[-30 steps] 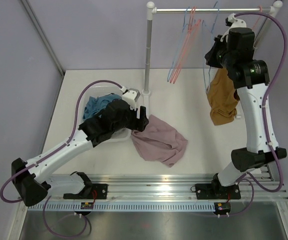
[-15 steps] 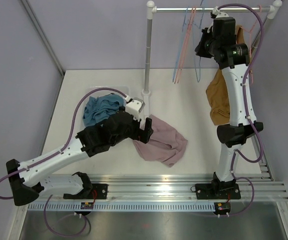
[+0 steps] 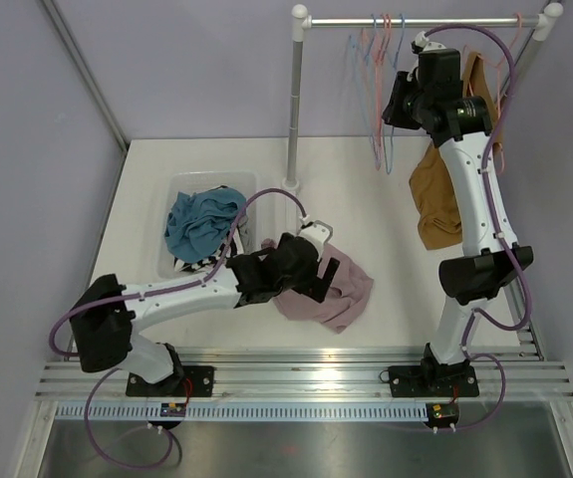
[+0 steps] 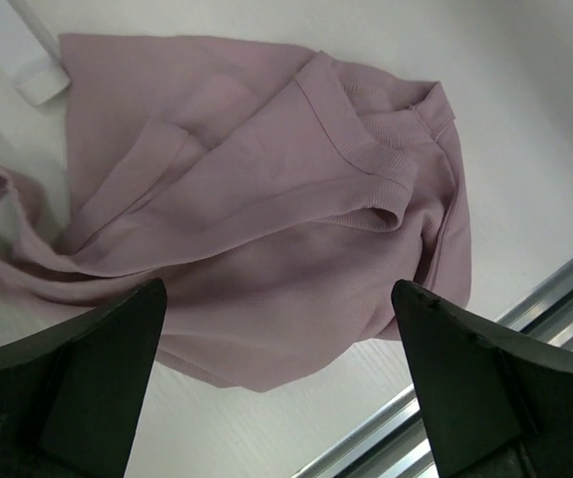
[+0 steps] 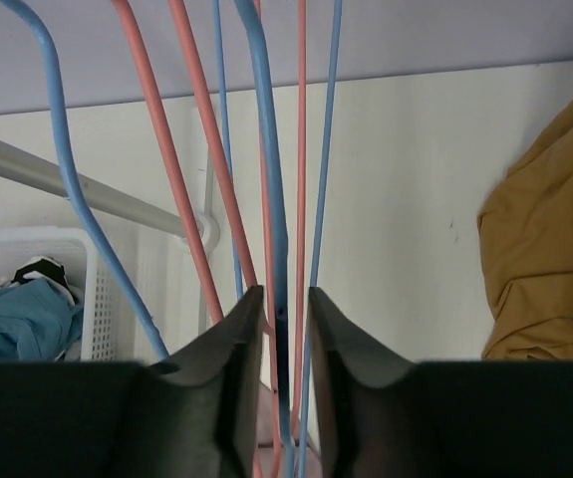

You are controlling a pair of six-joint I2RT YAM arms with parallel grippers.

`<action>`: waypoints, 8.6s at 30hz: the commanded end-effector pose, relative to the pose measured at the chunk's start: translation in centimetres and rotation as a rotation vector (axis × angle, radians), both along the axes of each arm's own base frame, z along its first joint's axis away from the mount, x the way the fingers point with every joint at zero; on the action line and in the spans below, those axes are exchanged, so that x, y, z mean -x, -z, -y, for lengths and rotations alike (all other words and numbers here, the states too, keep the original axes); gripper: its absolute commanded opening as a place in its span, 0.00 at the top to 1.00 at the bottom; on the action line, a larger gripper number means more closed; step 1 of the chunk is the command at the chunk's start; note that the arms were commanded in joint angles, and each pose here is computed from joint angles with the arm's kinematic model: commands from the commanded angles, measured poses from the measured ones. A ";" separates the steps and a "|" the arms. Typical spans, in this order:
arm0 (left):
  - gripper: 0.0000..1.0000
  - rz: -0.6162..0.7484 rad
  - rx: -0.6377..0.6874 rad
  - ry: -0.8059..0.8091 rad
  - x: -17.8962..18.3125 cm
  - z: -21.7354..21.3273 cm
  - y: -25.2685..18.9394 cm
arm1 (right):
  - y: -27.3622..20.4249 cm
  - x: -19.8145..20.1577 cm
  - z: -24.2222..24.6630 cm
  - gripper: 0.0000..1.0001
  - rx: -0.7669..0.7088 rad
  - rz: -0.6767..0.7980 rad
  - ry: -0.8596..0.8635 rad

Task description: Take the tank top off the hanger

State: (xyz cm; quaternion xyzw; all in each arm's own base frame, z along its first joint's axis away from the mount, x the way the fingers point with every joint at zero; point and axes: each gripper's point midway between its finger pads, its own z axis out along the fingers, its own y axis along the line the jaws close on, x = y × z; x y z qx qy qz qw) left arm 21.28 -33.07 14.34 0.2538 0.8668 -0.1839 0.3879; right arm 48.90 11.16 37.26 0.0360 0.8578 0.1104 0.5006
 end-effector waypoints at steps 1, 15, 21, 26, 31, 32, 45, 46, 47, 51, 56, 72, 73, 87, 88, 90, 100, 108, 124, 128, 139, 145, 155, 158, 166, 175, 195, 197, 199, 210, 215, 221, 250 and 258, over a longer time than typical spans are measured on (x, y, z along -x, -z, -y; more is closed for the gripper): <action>0.01 0.003 0.074 0.018 -0.3 2.9 0.6 | -3.3 2.2 1.0 0.64 0.014 0.079 -0.002; 0.01 -0.085 -0.064 0.006 0.1 4.6 7.9 | -8.2 12.8 1.7 0.01 -0.026 0.240 -0.107; 0.21 -0.146 -0.089 0.029 0.8 5.4 11.6 | -11.1 20.2 -0.8 0.00 -0.143 0.386 -0.310; 0.92 -0.140 -0.072 0.021 1.1 5.4 10.9 | -12.2 24.4 -0.2 0.00 -0.150 0.464 -0.328; 1.00 -0.029 -0.053 -0.072 -0.4 3.4 5.5 | -11.3 26.9 0.2 0.01 -0.167 0.465 -0.328; 1.00 0.003 -0.020 -0.081 -0.6 3.0 3.0 | -11.7 28.1 0.3 0.00 -0.174 0.497 -0.337; 1.00 0.317 0.022 -0.410 -5.9 -8.7 -16.2 | -7.9 29.7 1.4 0.01 -0.142 0.463 -0.297; 1.00 0.331 0.032 -0.428 -6.2 -9.8 -17.4 | -7.8 29.8 1.6 0.01 -0.140 0.462 -0.289; 1.00 0.331 0.017 -0.473 -6.9 -11.6 -17.9 | -7.6 29.6 1.7 0.00 -0.136 0.460 -0.279; 1.00 0.338 0.023 -0.582 -8.7 -16.2 -20.3 | -7.1 28.9 3.3 0.01 -0.116 0.447 -0.178; 1.00 0.265 -0.047 -0.727 -12.0 -22.3 -18.9 | -6.6 28.2 5.1 0.01 -0.082 0.428 -0.070; 0.94 -0.388 -0.029 -0.711 -18.2 -23.5 1.1 | -3.4 21.6 8.8 0.00 0.039 0.249 0.202; 0.95 -0.431 -0.042 -0.717 -18.2 -23.7 2.7 | -3.8 21.3 8.8 0.00 0.030 0.265 0.206; 0.17 -0.331 -0.024 -0.725 -18.0 -25.2 -3.2 | -9.9 16.0 8.6 0.00 0.086 0.300 0.217; 0.13 -0.304 -0.012 -0.720 -17.9 -25.3 -4.4 | -10.3 15.7 9.4 0.01 0.112 0.315 0.251; 0.01 -0.211 0.041 -0.695 -17.4 -25.2 -8.3 | -10.5 14.7 11.3 0.01 0.148 0.311 0.322; 0.01 0.045 0.267 -0.458 -10.3 -21.2 -17.4 | -9.8 8.6 17.8 0.01 0.234 0.234 0.367; 0.01 0.156 0.343 -0.332 -4.7 -20.6 -16.8 | -7.2 3.3 21.6 0.01 0.204 0.186 0.256; 0.01 0.166 0.331 -0.241 -1.7 -19.9 -12.8 | -5.8 -2.6 21.0 0.48 0.175 0.254 0.050; 0.01 0.154 0.338 -0.227 -1.6 -19.6 -12.7 | -5.4 -2.8 20.6 0.67 0.167 0.251 0.017; 0.01 0.163 0.354 -0.210 -1.1 -19.1 -13.5 | -9.3 -1.3 18.1 1.00 0.102 0.348 -0.055; 0.01 0.177 0.376 -0.216 -1.0 -18.9 -14.9 | -14.8 1.2 16.4 1.00 0.044 0.484 -0.067; 0.01 0.242 0.417 -0.176 -1.1 -16.1 -21.5 | -15.3 5.7 15.3 1.00 -0.032 0.428 -0.007; 0.01 0.280 0.432 -0.143 -1.7 -13.9 -25.4 | -12.7 8.2 14.8 1.00 -0.066 0.315 0.019; 0.01 0.382 0.464 -0.014 -3.6 -5.0 -32.2 | -9.5 18.3 11.1 1.00 -0.139 0.211 0.015; 0.01 0.566 0.558 0.209 -4.8 3.9 -35.1 | -7.9 28.4 3.6 1.00 -0.232 0.255 -0.228; 0.22 0.604 0.234 0.206 -6.6 7.8 -25.0 | -7.1 34.7 -1.5 1.00 -0.261 0.267 -0.529; 0.25 0.604 0.223 0.198 -7.0 7.7 -24.6 | -7.3 35.2 -2.0 1.00 -0.269 0.277 -0.565; 0.36 0.596 0.221 0.182 -7.7 7.4 -24.3 | -7.4 35.4 -2.2 1.00 -0.273 0.277 -0.586; 1.00 0.607 0.224 -0.080 -10.1 0.7 -24.9 | -5.0 34.0 -1.6 1.00 -0.189 0.246 -0.572; 1.00 0.577 0.257 -0.412 -12.2 -6.2 -25.4 | -4.8 36.0 -2.9 1.00 -0.144 0.344 -0.735; 1.00 0.460 0.313 -0.474 -13.3 -8.6 -24.2 | -5.6 36.2 -3.6 1.00 -0.156 0.410 -0.791; 0.97 0.170 0.262 -0.182 -7.9 -4.5 -11.1 | -5.6 24.0 10.9 1.00 -0.082 0.659 0.272; 0.89 0.172 0.293 -0.145 -7.0 -4.3 -14.2 | -4.2 21.2 9.6 1.00 0.056 0.313 0.169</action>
